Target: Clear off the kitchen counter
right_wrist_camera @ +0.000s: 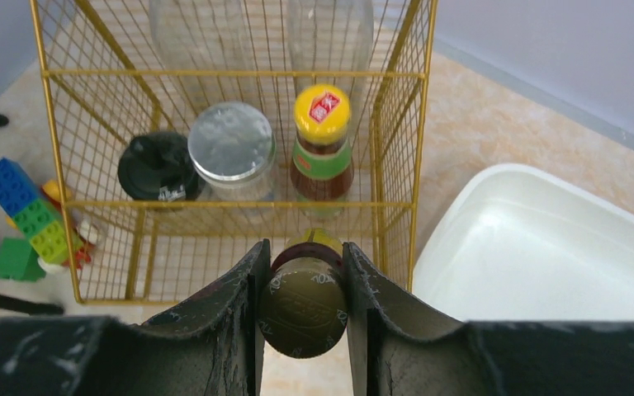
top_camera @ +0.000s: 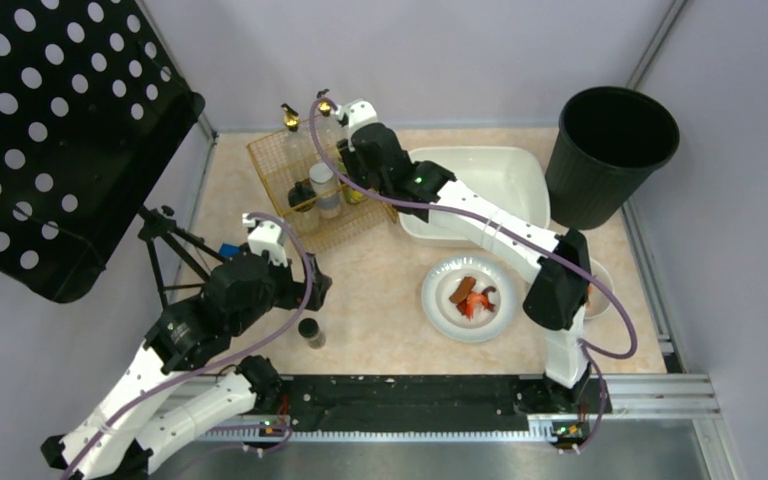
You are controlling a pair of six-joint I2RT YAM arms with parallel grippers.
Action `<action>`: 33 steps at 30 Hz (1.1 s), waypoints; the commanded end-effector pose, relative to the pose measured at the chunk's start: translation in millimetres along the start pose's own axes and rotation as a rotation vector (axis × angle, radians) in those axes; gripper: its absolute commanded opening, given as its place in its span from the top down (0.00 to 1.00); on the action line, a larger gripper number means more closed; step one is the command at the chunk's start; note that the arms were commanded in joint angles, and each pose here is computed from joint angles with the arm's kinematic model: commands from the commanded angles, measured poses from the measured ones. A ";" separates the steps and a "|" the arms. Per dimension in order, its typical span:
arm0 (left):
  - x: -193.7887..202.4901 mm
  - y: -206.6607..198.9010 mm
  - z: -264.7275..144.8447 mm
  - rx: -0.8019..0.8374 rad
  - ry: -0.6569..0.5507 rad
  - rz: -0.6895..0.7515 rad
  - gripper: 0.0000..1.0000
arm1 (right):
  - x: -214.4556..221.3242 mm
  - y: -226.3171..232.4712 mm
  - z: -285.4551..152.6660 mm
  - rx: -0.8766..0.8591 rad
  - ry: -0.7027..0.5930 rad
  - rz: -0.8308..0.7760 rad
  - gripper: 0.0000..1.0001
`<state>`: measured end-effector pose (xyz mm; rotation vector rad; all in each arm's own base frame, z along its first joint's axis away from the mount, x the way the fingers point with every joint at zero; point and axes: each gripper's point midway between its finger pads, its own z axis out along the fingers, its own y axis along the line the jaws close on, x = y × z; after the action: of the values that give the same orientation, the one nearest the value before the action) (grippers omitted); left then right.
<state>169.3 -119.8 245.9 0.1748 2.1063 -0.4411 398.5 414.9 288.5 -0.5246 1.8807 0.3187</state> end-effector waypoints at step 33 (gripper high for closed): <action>-7.3 -8.4 1.3 0.036 -0.027 -0.011 0.01 | -2.5 5.2 31.0 0.006 -0.044 0.059 1.00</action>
<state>170.2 -125.9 245.4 0.1855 2.1134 -0.4625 407.2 428.7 242.2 -0.5543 1.9500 0.2944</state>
